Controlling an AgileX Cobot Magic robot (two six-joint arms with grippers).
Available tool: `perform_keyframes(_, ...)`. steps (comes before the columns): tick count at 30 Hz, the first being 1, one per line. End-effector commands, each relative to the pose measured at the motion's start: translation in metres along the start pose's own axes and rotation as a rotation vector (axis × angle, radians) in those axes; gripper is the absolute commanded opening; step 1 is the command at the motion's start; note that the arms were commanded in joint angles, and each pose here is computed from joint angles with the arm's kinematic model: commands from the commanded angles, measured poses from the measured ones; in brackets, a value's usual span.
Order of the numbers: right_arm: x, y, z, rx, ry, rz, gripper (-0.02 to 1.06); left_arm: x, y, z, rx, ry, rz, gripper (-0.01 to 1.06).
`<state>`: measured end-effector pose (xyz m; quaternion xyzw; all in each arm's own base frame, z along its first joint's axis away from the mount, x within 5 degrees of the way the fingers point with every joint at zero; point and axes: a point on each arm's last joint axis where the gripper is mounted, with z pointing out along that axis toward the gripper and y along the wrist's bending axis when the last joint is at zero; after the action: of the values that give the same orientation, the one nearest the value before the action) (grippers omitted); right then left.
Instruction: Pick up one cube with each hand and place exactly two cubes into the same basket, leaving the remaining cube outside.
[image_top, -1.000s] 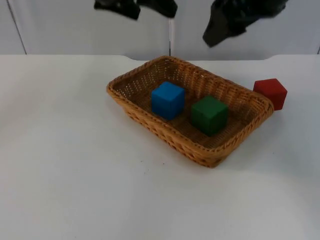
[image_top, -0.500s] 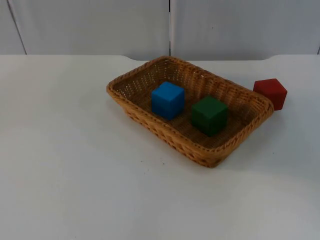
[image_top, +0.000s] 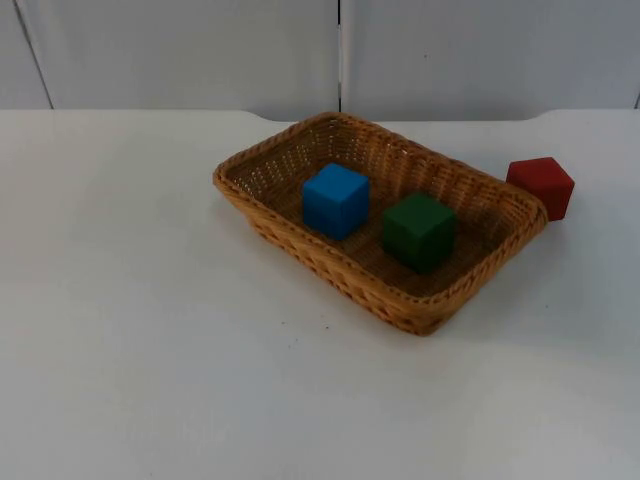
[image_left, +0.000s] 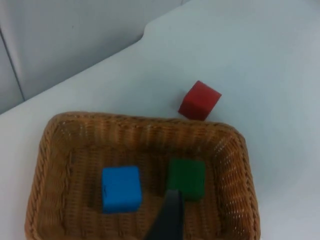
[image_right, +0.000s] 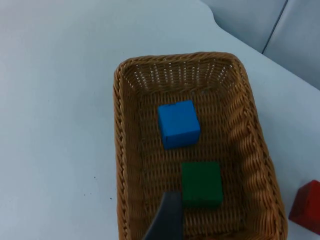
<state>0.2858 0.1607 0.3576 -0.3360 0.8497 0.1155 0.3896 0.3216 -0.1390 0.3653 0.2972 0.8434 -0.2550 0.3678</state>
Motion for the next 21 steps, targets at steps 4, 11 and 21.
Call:
perform_keyframes(4,0.011,0.004,-0.011,-0.001,-0.021,0.021,0.73,0.014,-0.007,-0.015,-0.037,0.013,0.033,0.78)
perform_keyframes(11,0.028,0.009,-0.02,0.002,-0.023,0.028,0.73,0.03,-0.018,-0.032,-0.068,0.0,0.047,0.78)
perform_keyframes(21,0.055,0.018,-0.048,0.012,-0.053,0.031,0.73,0.063,-0.036,-0.06,-0.109,-0.049,0.047,0.78)
